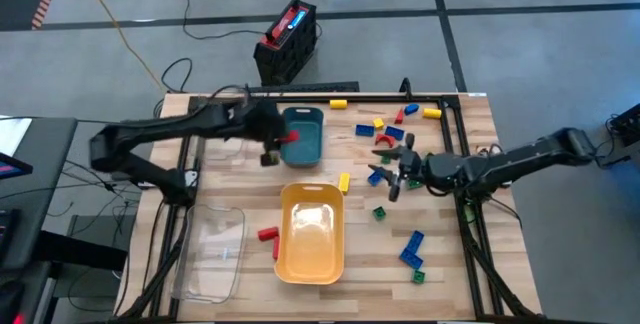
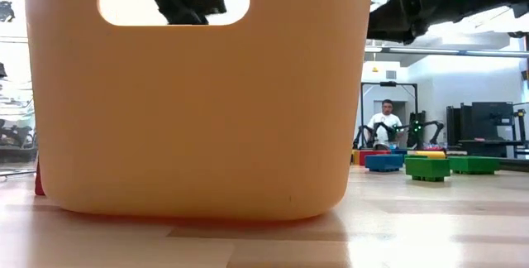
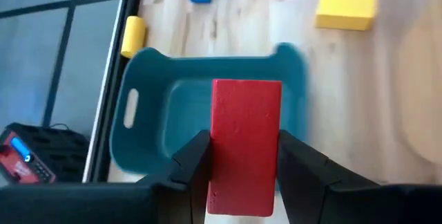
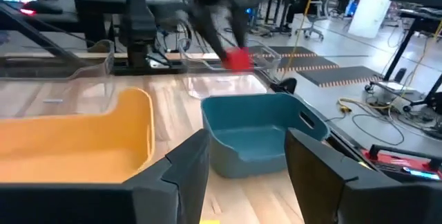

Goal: Sort blocks
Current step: Put the red rectangular wooden block into the blue bin

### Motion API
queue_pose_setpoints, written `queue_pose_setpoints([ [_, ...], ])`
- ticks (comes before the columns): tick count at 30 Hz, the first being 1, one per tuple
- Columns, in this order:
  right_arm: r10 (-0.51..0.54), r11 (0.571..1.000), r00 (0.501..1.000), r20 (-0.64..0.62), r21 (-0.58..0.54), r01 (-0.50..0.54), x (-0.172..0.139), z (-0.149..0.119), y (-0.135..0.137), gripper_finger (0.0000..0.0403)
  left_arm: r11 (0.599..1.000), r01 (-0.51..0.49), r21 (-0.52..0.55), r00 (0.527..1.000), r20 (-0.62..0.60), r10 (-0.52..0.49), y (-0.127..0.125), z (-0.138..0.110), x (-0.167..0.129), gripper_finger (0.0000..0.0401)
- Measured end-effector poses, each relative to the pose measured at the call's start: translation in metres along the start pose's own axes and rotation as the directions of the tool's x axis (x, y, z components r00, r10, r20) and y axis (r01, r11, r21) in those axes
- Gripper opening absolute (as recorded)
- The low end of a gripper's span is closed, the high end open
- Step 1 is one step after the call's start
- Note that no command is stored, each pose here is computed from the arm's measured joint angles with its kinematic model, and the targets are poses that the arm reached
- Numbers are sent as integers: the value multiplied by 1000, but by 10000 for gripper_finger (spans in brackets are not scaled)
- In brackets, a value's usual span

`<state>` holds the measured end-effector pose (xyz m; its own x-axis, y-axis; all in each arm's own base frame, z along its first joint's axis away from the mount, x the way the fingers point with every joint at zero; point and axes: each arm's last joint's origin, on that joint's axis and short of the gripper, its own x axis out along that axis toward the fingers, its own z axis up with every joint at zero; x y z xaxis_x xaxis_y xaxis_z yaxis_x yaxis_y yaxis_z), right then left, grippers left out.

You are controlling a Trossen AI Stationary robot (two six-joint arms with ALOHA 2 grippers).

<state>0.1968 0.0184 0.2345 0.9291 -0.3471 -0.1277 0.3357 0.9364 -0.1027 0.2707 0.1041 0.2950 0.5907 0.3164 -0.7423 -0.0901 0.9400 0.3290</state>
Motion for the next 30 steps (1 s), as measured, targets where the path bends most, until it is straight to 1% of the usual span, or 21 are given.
queue_pose_setpoints([
  [5, 29, 1000, 1000, -5, -5, -29, 8, 3, 11, 198, 997, 77, -12, 995, -70, -77, 28, 2, 49, 125],
  [9, 48, 999, 999, -9, 0, -48, 13, 6, 19, 198, 992, 128, -19, 982, -135, -129, 40, -1, 84, 125],
  [16, 71, 997, 997, -27, 2, -71, 17, 5, 28, 198, 987, 157, -12, 965, -213, -156, 53, -12, 121, 125],
  [19, 69, 998, 997, -25, 2, -69, 17, 6, 28, 198, 981, 192, -29, 951, -240, -193, 53, -18, 137, 125],
  [21, 69, 998, 997, -24, -3, -69, 17, 6, 27, 198, 977, 210, -37, 939, -270, -213, 50, -22, 146, 140],
  [24, 62, 998, 998, -20, -1, -62, 17, 7, 25, 198, 972, 230, -47, 925, -300, -234, 46, -26, 153, 181],
  [27, 62, 998, 998, -20, -8, -62, 16, 8, 25, 198, 971, 233, -51, 920, -311, -237, 45, -27, 153, 216],
  [30, 61, 998, 998, -20, -20, -62, 16, 8, 25, 198, 972, 232, -46, 922, -308, -235, 46, -25, 145, 233],
])
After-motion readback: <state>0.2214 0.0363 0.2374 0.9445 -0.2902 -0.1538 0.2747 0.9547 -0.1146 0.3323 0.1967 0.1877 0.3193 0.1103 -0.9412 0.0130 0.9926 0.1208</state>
